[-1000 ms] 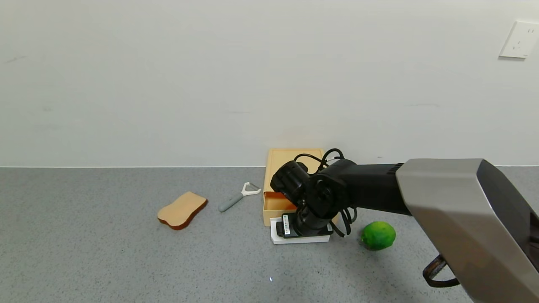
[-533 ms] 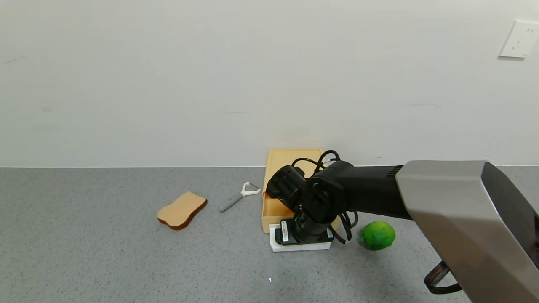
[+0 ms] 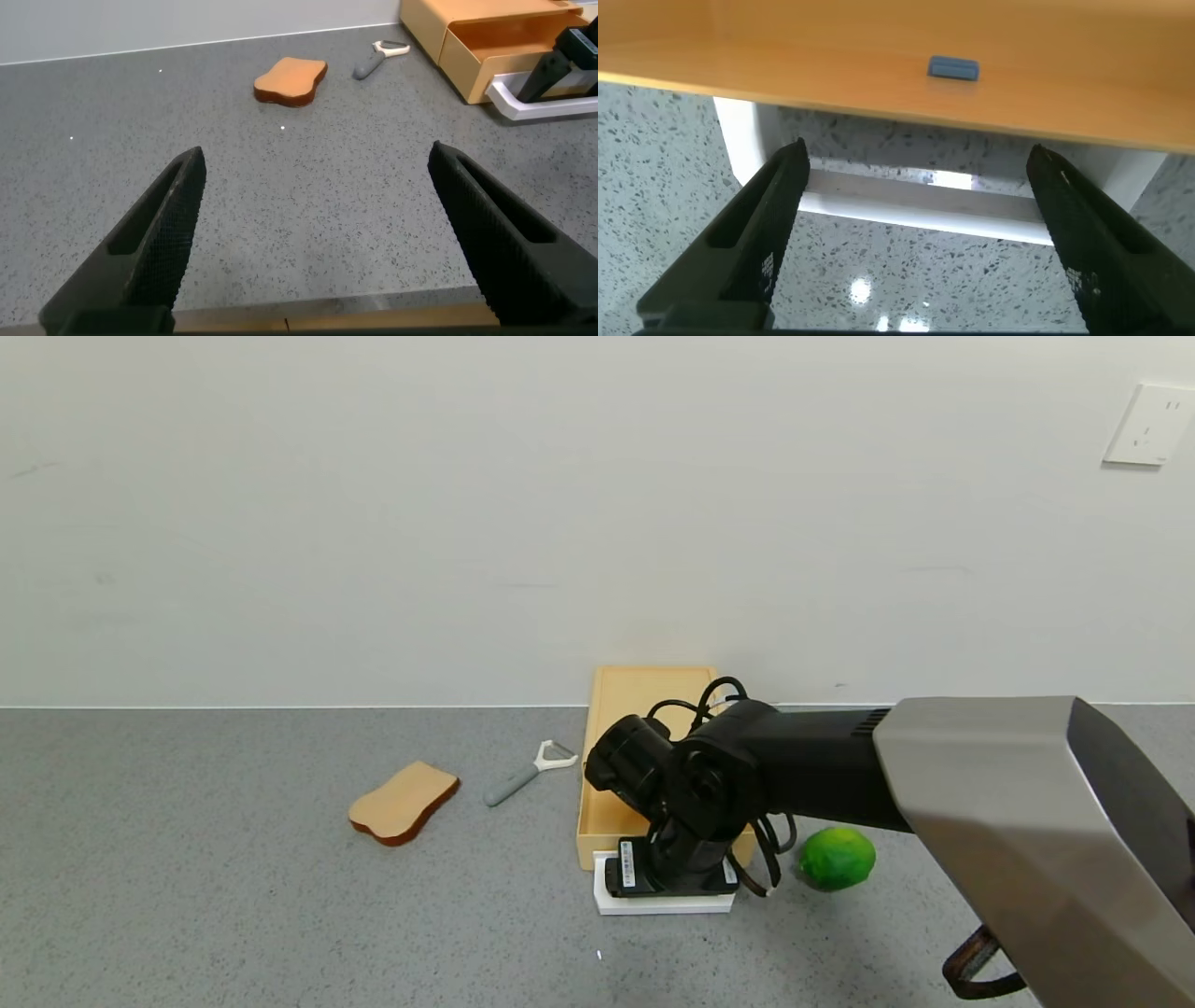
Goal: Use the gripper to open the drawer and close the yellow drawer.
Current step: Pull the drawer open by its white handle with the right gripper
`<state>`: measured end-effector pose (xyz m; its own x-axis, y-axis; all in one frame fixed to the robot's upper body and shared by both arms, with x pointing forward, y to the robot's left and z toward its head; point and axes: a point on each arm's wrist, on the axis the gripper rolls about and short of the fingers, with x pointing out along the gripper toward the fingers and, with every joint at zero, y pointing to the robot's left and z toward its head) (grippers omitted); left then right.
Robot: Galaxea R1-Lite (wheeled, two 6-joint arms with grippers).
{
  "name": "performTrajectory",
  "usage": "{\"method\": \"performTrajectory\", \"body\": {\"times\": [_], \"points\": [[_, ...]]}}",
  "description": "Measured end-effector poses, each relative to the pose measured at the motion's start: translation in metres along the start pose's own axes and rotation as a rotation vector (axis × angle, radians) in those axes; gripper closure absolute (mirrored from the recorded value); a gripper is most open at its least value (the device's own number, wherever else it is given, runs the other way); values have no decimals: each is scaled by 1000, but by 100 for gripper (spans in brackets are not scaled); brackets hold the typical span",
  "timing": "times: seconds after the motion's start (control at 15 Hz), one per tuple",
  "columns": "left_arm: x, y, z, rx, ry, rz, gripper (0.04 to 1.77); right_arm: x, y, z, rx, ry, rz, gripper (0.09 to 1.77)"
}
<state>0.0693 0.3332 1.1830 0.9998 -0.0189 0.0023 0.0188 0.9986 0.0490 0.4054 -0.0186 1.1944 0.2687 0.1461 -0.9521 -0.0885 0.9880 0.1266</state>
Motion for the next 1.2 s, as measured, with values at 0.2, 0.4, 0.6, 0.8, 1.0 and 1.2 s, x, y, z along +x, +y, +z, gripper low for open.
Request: {"method": "performTrajectory", "body": {"times": [0.2, 0.4, 0.6, 0.8, 1.0, 1.2], "points": [[0, 0, 0, 0, 0, 0, 9, 0, 4, -6, 12, 11, -2, 15], [0, 0, 0, 0, 0, 0, 9, 0, 4, -10, 15, 33, 3, 15], [0, 0, 0, 0, 0, 0, 9, 0, 1, -15, 11, 65, 3, 15], [0, 0, 0, 0, 0, 0, 9, 0, 1, -21, 2, 79, -5, 15], [0, 0, 0, 0, 0, 0, 9, -2, 2, -25, 5, 101, 7, 15], [0, 0, 0, 0, 0, 0, 9, -5, 3, -29, -1, 119, 12, 15]]}}
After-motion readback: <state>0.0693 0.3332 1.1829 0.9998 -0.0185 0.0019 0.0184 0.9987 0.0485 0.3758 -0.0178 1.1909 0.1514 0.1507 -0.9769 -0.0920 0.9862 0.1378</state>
